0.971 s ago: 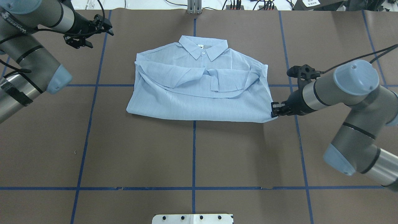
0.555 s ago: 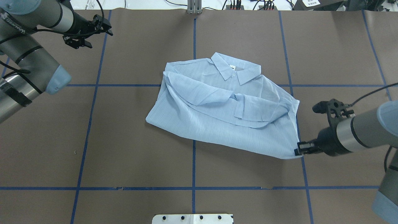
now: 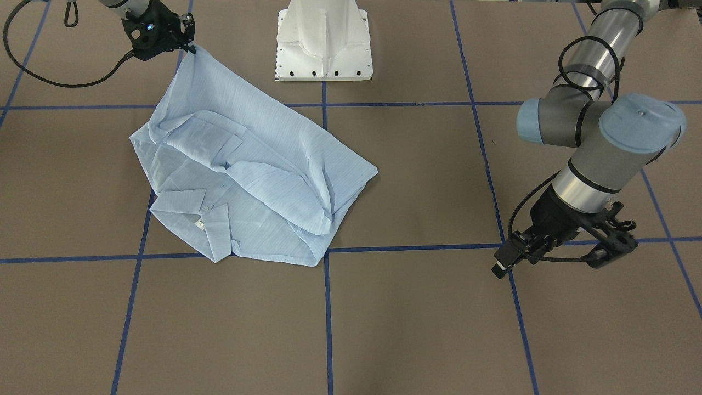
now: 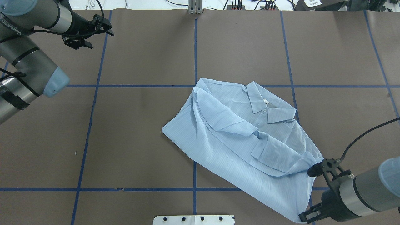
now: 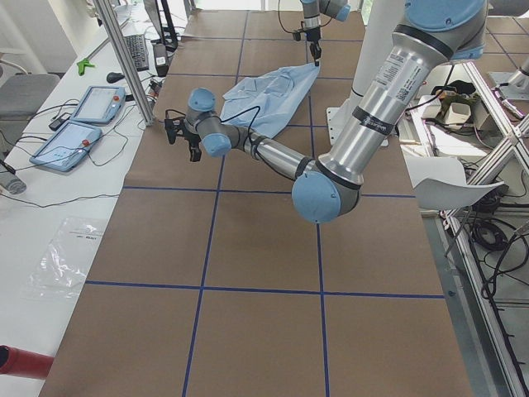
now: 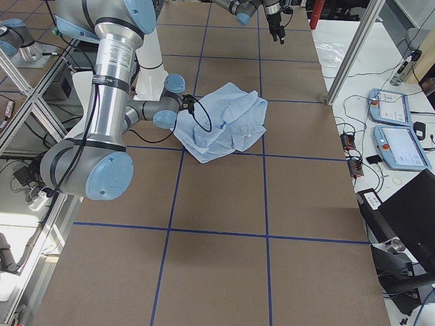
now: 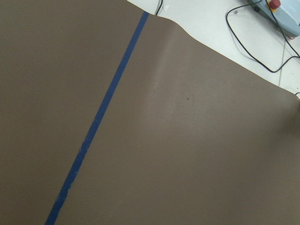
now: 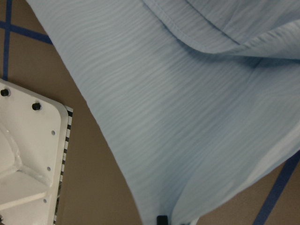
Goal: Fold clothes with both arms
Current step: 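Drag the folded shirt with the right gripper toward the robot, then grasp the shirt's other side edge with the left gripper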
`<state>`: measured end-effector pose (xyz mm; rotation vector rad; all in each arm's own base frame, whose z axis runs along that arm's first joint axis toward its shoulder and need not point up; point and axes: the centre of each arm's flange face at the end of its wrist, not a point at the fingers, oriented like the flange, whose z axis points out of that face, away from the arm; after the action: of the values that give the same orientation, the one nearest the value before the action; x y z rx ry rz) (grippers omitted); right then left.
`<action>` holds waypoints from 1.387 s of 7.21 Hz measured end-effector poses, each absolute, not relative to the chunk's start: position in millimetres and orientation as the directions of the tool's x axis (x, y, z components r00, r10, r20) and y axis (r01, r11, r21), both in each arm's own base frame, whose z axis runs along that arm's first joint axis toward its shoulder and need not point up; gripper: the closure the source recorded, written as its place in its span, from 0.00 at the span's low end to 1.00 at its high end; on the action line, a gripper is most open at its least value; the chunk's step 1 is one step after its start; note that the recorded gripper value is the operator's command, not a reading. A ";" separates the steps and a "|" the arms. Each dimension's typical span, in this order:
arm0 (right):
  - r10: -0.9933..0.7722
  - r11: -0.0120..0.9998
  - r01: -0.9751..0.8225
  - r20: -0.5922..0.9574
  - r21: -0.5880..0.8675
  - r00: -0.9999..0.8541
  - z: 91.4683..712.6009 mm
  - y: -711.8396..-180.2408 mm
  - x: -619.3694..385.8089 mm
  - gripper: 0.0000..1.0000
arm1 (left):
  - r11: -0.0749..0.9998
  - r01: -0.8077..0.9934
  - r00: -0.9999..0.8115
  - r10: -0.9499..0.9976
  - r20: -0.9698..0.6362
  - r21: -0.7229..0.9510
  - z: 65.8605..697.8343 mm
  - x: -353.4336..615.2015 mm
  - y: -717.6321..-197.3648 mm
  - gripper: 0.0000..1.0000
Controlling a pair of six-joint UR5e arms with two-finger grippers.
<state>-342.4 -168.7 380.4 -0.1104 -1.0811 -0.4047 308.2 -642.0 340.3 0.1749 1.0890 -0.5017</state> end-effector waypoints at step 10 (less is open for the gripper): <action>-0.247 0.946 -0.101 0.886 0.308 0.392 308.3 -303.6 -353.3 0.00 | 0.887 0.338 0.431 -0.444 -0.785 -0.316 255.5 551.7 -428.2 0.22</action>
<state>-353.3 -303.6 308.3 0.3376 -1.1707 -0.0946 551.7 -428.2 255.5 -0.1164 1.0140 -0.4889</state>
